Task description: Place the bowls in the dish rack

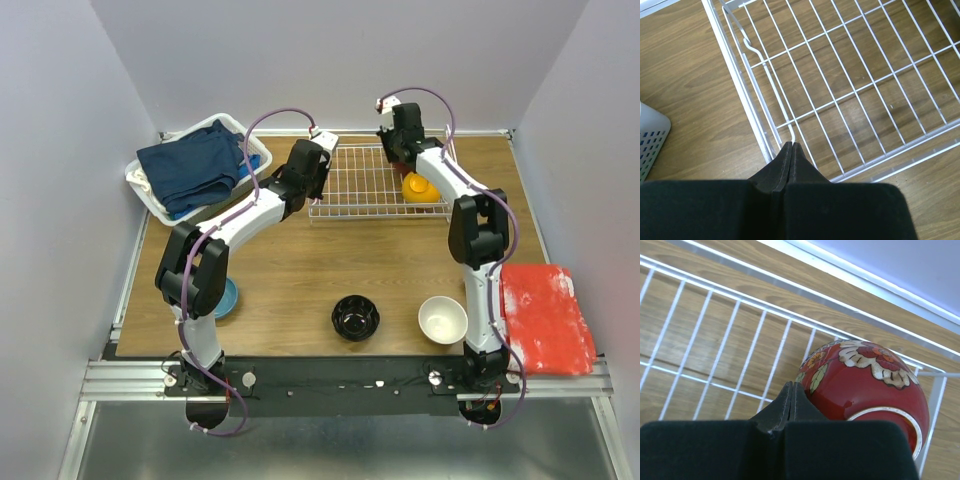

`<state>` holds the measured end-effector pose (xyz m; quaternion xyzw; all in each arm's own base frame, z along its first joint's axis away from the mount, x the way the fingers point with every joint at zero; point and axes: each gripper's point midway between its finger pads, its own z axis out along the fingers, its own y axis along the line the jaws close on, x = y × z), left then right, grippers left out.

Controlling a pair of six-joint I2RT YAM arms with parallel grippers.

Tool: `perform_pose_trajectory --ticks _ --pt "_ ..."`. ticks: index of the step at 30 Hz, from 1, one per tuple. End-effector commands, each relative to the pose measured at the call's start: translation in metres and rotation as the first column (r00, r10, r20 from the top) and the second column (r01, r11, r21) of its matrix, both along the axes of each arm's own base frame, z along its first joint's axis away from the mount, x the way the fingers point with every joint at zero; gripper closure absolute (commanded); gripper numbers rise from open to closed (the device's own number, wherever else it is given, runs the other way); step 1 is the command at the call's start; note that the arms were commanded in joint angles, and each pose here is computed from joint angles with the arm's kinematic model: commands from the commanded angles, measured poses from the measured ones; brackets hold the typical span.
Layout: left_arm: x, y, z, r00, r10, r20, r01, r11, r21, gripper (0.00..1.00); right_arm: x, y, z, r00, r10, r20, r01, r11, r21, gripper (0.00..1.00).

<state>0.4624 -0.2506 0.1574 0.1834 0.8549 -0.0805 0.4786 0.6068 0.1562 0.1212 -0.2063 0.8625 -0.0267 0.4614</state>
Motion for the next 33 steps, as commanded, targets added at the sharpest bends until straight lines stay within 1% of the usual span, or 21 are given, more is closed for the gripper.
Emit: perform_pose_trajectory --ticks 1,8,12,15,16,17,18,19,20,21,22,23,24,25,26,27,28,29,30,31,33 --pt "0.001 0.002 -0.007 1.0 0.007 -0.016 -0.006 1.0 0.007 1.0 0.008 -0.041 -0.009 0.996 -0.092 0.01 0.093 0.994 -0.065 0.99" --pt "0.002 0.002 -0.005 1.0 0.006 -0.012 -0.006 1.0 0.006 1.0 0.001 -0.054 -0.006 0.995 -0.098 0.004 0.098 0.992 -0.077 0.99" --pt "0.004 0.0 0.001 1.0 -0.009 0.005 0.009 1.0 0.017 1.0 0.003 -0.047 0.015 0.997 -0.066 0.033 0.067 0.997 -0.041 0.99" --pt "0.01 -0.003 0.025 0.998 -0.022 0.052 0.021 1.0 0.016 1.0 0.0 -0.027 0.06 0.996 0.006 0.094 -0.009 0.999 0.031 0.99" --pt "0.015 -0.006 0.047 0.995 -0.033 0.092 0.033 0.999 0.0 1.0 -0.002 -0.021 0.073 0.993 0.03 0.115 -0.036 0.998 0.049 0.99" --pt "0.015 -0.011 0.057 0.993 -0.055 0.104 0.056 0.998 -0.008 1.0 -0.007 -0.018 0.102 0.986 0.039 0.163 -0.05 0.997 0.06 0.99" --pt "0.018 -0.013 0.07 0.99 -0.062 0.127 0.065 0.998 -0.019 1.0 -0.013 -0.009 0.112 0.981 0.081 0.175 -0.095 0.993 0.073 0.99" --pt "0.022 -0.018 0.098 0.982 -0.068 0.174 0.077 0.996 -0.046 0.99 -0.021 -0.002 0.12 0.977 0.117 0.18 -0.135 0.987 0.089 0.94" --pt "0.023 -0.021 0.11 0.979 -0.077 0.187 0.089 0.995 -0.054 0.88 -0.03 0.002 0.14 0.969 0.138 0.203 -0.16 0.982 0.099 0.88" --pt "0.022 -0.026 0.125 0.974 -0.102 0.204 0.119 0.99 -0.073 0.8 -0.038 0.004 0.146 0.966 0.153 0.207 -0.178 0.978 0.107 0.8" --pt "0.025 -0.03 0.154 0.962 -0.104 0.252 0.132 0.987 -0.096 0.72 -0.046 0.009 0.15 0.962 0.181 0.203 -0.209 0.97 0.121 0.69" --pt "0.023 -0.029 0.162 0.962 -0.107 0.252 0.135 0.986 -0.097 0.55 -0.057 0.01 0.141 0.967 0.197 0.163 -0.219 0.968 0.126 0.64" --pt "0.023 -0.027 0.173 0.959 -0.095 0.266 0.126 0.987 -0.101 0.48 -0.07 0.01 0.157 0.96 0.213 0.181 -0.238 0.962 0.132 0.6" --pt "0.02 -0.024 0.194 0.951 -0.085 0.297 0.123 0.986 -0.114 0.44 -0.08 0.014 0.159 0.952 0.249 0.176 -0.274 0.951 0.141 0.55" --pt "0.017 -0.021 0.199 0.951 -0.081 0.299 0.118 0.987 -0.11 0.36 -0.095 0.013 0.141 0.951 0.281 0.126 -0.296 0.946 0.131 0.53" --pt "0.015 -0.016 0.202 0.946 -0.089 0.311 0.119 0.99 -0.081 0.32 -0.109 0.012 0.155 0.943 0.297 0.149 -0.316 0.94 0.128 0.52" --pt "0.007 -0.008 0.206 0.944 -0.088 0.318 0.113 0.992 -0.06 0.31 -0.121 0.012 0.155 0.937 0.318 0.143 -0.336 0.932 0.134 0.48" --pt "0.002 -0.001 0.204 0.944 -0.097 0.314 0.111 0.994 -0.025 0.27 -0.133 0.012 0.151 0.929 0.349 0.124 -0.364 0.923 0.123 0.47" --pt "-0.002 0.005 0.201 0.947 -0.096 0.306 0.103 0.995 -0.007 0.26 -0.147 0.012 0.135 0.921 0.381 0.08 -0.389 0.913 0.122 0.46" --pt "-0.014 0.017 0.196 0.951 -0.089 0.295 0.089 0.996 0.012 0.25 -0.163 0.013 0.148 0.906 0.411 0.1 -0.422 0.899 0.122 0.45" --pt "-0.027 0.033 0.183 0.959 -0.091 0.267 0.078 0.995 0.06 0.21 -0.183 0.011 0.144 0.899 0.432 0.079 -0.439 0.89 0.128 0.43"
